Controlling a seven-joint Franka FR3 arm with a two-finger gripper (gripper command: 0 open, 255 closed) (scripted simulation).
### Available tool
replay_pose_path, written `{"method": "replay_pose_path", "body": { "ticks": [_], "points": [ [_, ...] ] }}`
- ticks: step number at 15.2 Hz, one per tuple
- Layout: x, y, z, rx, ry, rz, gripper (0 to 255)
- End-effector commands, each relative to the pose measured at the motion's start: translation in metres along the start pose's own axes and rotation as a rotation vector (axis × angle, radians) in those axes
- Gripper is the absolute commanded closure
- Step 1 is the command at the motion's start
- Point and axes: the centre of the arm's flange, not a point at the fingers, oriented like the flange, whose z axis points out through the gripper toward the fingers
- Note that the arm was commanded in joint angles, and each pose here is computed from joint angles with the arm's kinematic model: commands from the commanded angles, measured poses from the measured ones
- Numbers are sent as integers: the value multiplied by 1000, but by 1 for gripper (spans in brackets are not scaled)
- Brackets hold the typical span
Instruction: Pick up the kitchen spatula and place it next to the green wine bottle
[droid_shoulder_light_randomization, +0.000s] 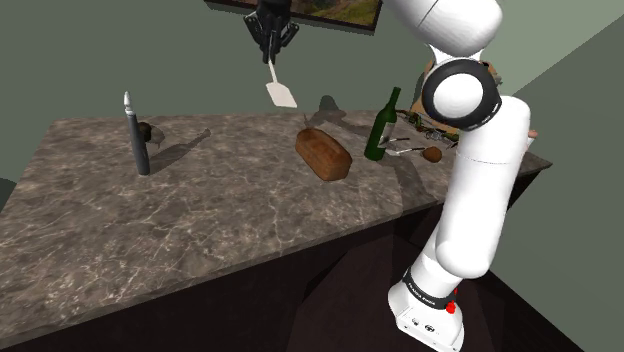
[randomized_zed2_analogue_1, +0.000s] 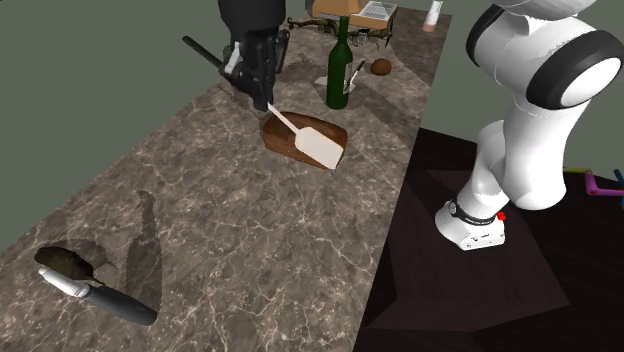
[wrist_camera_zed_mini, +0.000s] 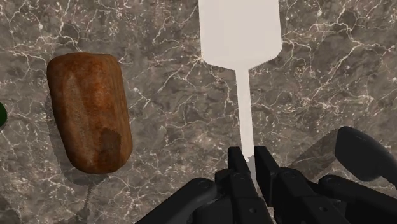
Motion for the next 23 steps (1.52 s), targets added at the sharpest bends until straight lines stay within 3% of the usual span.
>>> {"method": "replay_pose_path", "body": {
  "ticks": [1,23],
  "points": [
    [-8,24,-1,0,1,1,255],
    [-75,307,-5,0,1,1,255]
  ]
}}
